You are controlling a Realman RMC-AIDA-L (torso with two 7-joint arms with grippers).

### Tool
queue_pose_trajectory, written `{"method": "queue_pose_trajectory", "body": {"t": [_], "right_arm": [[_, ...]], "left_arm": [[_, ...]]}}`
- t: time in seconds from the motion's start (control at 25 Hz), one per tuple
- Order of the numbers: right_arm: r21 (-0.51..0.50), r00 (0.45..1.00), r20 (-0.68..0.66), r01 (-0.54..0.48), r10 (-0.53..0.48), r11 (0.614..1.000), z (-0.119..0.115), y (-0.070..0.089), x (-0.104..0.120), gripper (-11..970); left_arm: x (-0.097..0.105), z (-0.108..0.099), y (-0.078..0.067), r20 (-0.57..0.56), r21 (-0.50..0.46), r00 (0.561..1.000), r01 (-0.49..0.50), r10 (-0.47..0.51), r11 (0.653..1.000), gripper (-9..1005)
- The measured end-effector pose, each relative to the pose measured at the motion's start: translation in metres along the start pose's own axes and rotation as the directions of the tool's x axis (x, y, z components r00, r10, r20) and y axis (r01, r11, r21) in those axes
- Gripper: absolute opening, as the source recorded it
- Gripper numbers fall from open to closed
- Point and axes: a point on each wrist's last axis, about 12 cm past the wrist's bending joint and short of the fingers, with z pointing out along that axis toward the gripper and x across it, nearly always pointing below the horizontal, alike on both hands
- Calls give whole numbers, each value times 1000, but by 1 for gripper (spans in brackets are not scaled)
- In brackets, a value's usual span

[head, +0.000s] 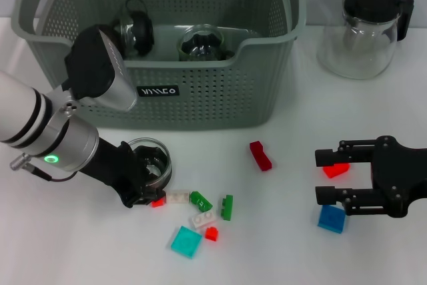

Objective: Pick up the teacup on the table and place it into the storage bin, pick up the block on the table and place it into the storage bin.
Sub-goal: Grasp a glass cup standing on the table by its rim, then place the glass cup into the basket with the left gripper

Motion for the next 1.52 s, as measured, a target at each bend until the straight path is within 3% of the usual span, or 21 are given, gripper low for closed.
{"method": "queue_pose_trajectory", "body": {"t": [0.4, 0.64, 0.76, 0.8, 0.84, 0.88, 1.0, 1.12, 1.2, 1.28, 1.32, 1.36, 1.4, 1.44, 1.52], "right_arm": [[2, 1000, -1, -1, 1, 1000, -1, 0, 0, 685], [1, 1000, -1, 0, 0, 1000, -1, 0, 0, 685], [0, 1000, -1, 1, -1, 1000, -1, 0, 0, 685], [1, 1000, -1, 2, -2, 1000, 0, 0, 0, 685], [0, 1000, -1, 1, -1, 1000, 0, 0, 0, 685], [0, 1000, -1, 2, -2, 1000, 0, 0, -1, 685], [-1, 1000, 0, 2, -2, 1000, 0, 0, -1, 685], [-2, 1000, 0, 2, -2, 1000, 0, 0, -1, 685], [-2, 1000, 0, 3, -3, 1000, 1, 0, -1, 685], [-6, 1000, 0, 3, -3, 1000, 1, 0, -1, 685], [-8, 1000, 1, 4, -4, 1000, 1, 0, -1, 685], [-8, 1000, 1, 6, -6, 1000, 0, 0, -1, 685], [-8, 1000, 1, 7, -7, 1000, 0, 0, -1, 685], [-8, 1000, 1, 8, -8, 1000, 0, 0, -1, 685], [-8, 1000, 1, 8, -8, 1000, 0, 1, 0, 685]], "left_arm": [[2, -19, 1, 31, 25, 999, 7, -7, 1000, 65], [12, -37, 0, 131, 88, 991, 3, -15, 996, 42], [22, -55, 3, 244, 152, 969, -5, -33, 988, 42], [28, -68, 4, 338, 209, 940, -26, -47, 978, 41], [28, -68, 4, 338, 209, 940, -26, -47, 978, 41], [31, -75, 5, 392, 233, 918, -35, -61, 972, 41], [34, -98, 8, 605, 255, 790, -75, -98, 964, 43], [29, -121, 11, 785, 248, 601, -79, -152, 966, 48], [25, -135, 17, 859, 274, 459, -34, -228, 961, 52], [19, -147, 27, 884, 325, 345, 32, -316, 945, 55], [19, -147, 27, 884, 325, 345, 32, -316, 945, 57], [-3, -156, 48, 853, 393, 310, 148, -420, 907, 59], [-6, -156, 51, 848, 394, 316, 158, -425, 905, 60], [-14, -157, 57, 835, 396, 330, 197, -441, 897, 62], [-37, -155, 74, 791, 367, 401, 293, -462, 883, 66]]}}
